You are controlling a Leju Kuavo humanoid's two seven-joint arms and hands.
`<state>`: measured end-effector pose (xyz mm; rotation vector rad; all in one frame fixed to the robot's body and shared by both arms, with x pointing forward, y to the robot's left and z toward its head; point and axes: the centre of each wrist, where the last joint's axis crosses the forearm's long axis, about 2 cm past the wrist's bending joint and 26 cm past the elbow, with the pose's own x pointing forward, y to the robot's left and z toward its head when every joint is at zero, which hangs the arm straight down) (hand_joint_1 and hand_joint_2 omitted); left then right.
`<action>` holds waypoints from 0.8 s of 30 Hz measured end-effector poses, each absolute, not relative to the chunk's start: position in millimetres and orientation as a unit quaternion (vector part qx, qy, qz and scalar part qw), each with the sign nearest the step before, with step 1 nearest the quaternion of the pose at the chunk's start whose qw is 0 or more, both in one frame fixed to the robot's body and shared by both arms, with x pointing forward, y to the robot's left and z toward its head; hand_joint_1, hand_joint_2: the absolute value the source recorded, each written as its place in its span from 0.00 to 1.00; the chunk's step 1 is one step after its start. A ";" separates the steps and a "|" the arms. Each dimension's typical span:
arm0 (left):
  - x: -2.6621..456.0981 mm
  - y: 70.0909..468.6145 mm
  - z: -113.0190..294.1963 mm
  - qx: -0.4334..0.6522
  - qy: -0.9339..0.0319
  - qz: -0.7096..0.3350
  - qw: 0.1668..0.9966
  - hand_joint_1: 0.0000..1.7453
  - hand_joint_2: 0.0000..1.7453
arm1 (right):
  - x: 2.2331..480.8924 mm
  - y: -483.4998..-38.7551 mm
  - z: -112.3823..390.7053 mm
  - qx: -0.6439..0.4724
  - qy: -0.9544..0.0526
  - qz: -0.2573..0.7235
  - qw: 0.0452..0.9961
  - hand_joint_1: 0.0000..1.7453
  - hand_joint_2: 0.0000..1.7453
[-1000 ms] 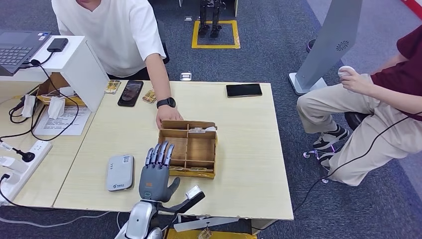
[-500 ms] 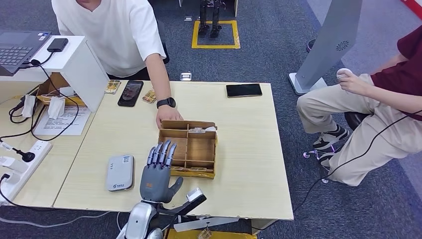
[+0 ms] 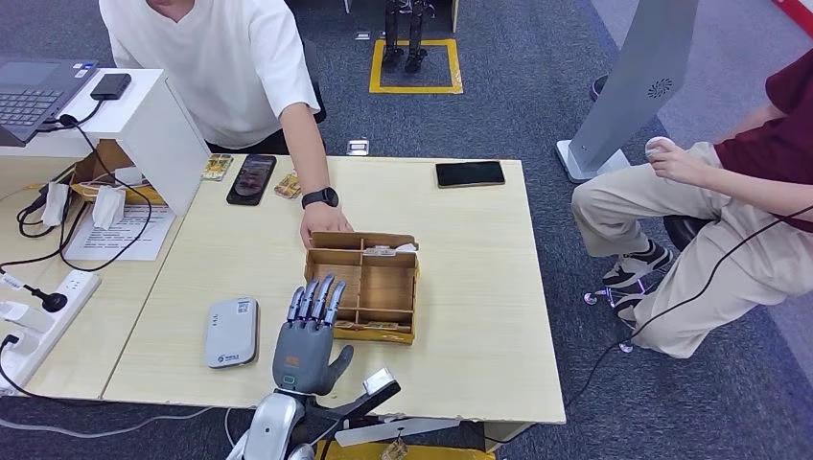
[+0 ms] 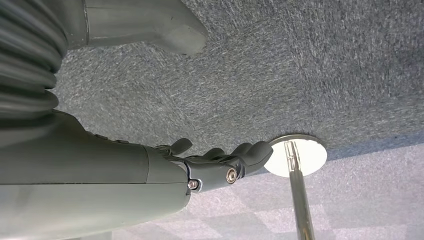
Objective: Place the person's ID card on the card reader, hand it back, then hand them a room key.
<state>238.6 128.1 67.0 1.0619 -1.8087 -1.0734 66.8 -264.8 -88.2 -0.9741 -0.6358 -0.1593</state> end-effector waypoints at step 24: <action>239.9 132.0 57.7 0.460 -0.657 -0.405 0.439 0.98 1.00 | 67.8 -263.7 -88.3 -0.457 -0.297 -0.078 0.835 0.00 1.00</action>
